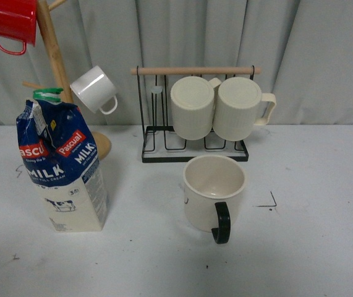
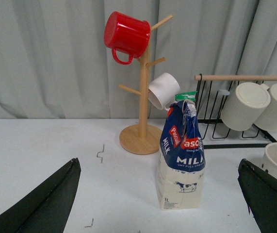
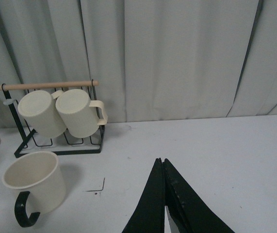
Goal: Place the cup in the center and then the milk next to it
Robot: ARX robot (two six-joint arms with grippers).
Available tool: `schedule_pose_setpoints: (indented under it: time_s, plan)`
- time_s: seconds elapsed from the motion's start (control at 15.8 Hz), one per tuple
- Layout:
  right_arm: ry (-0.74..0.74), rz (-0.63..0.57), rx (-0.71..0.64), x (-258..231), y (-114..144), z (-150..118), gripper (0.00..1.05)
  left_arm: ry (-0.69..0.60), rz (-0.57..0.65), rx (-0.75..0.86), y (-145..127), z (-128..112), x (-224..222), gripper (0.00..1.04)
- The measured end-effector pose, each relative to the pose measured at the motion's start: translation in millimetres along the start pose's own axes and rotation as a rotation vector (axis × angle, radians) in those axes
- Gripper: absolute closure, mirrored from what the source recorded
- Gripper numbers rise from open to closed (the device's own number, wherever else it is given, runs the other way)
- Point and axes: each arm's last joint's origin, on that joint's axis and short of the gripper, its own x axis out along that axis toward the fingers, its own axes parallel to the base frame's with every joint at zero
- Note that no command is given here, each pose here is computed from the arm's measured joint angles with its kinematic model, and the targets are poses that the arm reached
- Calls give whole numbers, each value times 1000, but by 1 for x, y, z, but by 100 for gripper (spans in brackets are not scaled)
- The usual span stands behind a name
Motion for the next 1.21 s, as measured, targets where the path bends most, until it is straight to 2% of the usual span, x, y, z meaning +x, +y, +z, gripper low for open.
schedule_pose_setpoints:
  time_s: [0.25,0.32,0.38,0.76,0.95,1.21]
  plan:
    - [2,0,0,-4,0,-1,103,0,0,0,0,0,0,7]
    - [52,1,0,-10,0,-6,103,0,0,0,0,0,0,7]
    - [-6,0,-1,-15,0,-2,103,1,0,0,0,0,0,7]
    - [8,0,-1,-15,0,-3,103,0,0,0,0,0,0,7]
    - [8,0,-3,-15,0,-3,77,0,0,0,0,0,0,7]
    - [8,0,-3,-15,0,-3,35,7,-3,-2,0,0,0,7]
